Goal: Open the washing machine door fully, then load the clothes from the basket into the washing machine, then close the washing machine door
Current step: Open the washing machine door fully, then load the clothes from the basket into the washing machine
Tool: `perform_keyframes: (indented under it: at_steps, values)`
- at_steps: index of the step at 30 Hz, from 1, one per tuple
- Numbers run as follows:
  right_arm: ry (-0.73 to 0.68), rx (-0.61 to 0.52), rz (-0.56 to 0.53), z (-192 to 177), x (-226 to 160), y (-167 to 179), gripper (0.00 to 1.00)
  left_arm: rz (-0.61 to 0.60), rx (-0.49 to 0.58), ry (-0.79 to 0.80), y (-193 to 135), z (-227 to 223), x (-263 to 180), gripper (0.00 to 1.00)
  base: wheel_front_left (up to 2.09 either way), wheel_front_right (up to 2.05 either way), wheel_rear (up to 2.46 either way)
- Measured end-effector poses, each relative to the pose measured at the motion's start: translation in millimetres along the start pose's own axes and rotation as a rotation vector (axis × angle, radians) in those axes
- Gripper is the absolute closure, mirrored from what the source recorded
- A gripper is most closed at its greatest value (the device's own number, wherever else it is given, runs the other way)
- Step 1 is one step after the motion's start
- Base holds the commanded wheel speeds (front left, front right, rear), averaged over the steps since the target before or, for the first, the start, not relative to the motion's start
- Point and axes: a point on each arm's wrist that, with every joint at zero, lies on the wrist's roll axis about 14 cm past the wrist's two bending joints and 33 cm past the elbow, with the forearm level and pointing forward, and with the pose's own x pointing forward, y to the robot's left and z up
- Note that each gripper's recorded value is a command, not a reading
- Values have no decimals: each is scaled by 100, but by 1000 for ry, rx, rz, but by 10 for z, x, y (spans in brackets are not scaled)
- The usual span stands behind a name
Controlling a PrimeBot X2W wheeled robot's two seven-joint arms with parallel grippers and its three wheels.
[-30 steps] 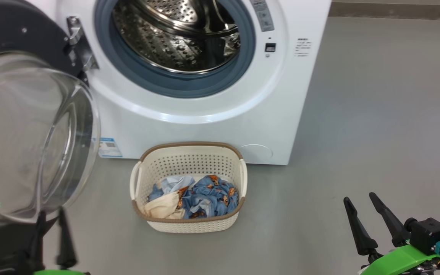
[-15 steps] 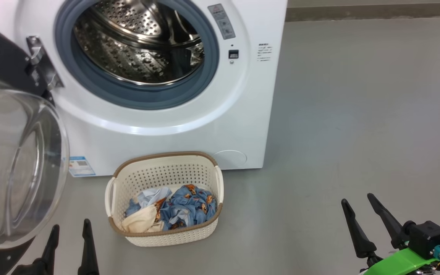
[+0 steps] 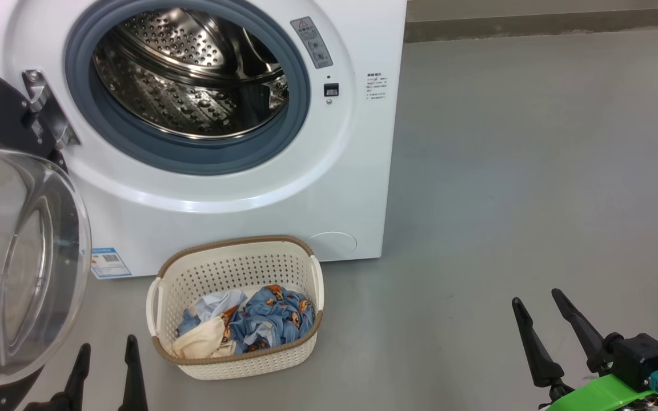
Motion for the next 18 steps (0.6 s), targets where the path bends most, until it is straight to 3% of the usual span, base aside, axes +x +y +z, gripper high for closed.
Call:
perform_keyframes:
  at_steps: [18]
  values:
    - [13, 12, 11, -55, -5, 65, 0, -13, 31, -18, 2, 62, -37, 0, 0, 0, 0]
